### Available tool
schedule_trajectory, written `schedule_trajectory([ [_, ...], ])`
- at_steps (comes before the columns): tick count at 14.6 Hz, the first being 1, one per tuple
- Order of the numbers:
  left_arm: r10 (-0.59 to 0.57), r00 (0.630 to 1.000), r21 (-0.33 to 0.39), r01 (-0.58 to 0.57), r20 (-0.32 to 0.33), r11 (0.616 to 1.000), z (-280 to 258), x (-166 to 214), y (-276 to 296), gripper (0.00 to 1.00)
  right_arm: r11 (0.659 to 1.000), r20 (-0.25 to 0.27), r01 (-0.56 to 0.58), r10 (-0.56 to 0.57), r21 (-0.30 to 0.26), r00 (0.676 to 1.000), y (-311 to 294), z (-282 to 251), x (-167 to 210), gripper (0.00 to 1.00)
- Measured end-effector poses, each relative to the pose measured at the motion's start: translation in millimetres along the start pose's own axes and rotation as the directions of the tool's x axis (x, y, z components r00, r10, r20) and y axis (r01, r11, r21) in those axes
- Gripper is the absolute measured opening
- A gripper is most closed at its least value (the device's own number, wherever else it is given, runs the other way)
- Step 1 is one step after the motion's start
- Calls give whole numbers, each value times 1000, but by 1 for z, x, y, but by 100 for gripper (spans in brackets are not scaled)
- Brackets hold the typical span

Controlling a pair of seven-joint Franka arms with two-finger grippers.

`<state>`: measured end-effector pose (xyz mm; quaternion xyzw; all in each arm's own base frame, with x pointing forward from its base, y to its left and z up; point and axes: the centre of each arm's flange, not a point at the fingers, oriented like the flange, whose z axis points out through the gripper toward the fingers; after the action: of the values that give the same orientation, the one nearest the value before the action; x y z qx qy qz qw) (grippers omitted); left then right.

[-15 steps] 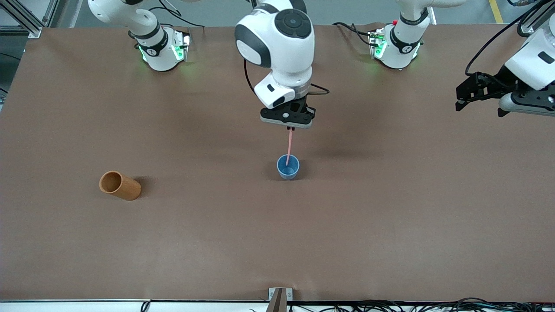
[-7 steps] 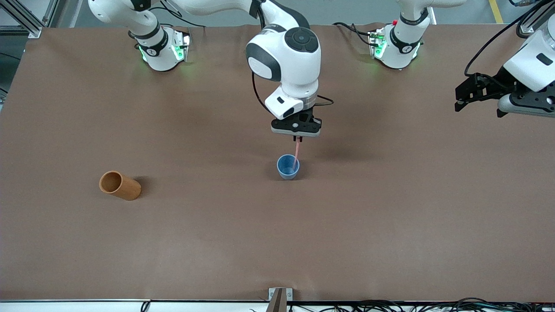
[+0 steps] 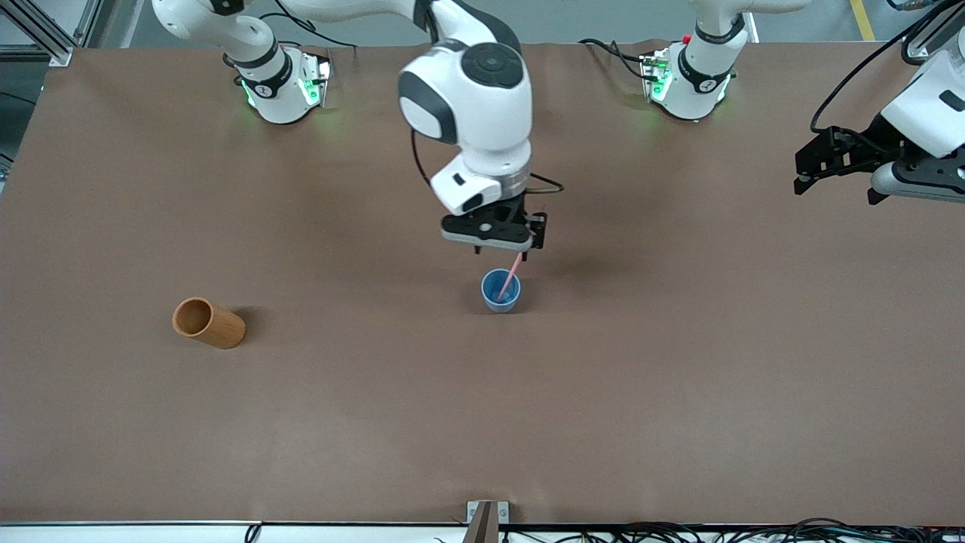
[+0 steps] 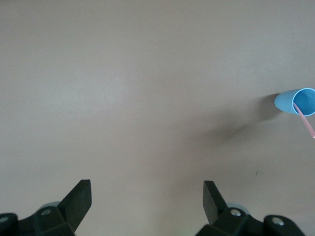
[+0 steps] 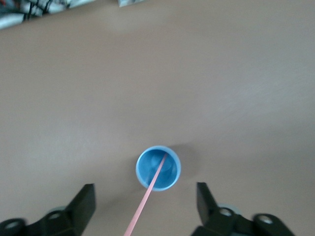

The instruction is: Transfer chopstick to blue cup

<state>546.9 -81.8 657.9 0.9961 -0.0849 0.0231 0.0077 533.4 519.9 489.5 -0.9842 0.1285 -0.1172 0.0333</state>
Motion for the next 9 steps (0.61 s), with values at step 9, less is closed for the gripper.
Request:
schedule_trajectory([
  [9,-7,1000,-14,7,0,1000,0,0,-3,100,991,59,30,-22,-133,998,214,-107,148,100],
])
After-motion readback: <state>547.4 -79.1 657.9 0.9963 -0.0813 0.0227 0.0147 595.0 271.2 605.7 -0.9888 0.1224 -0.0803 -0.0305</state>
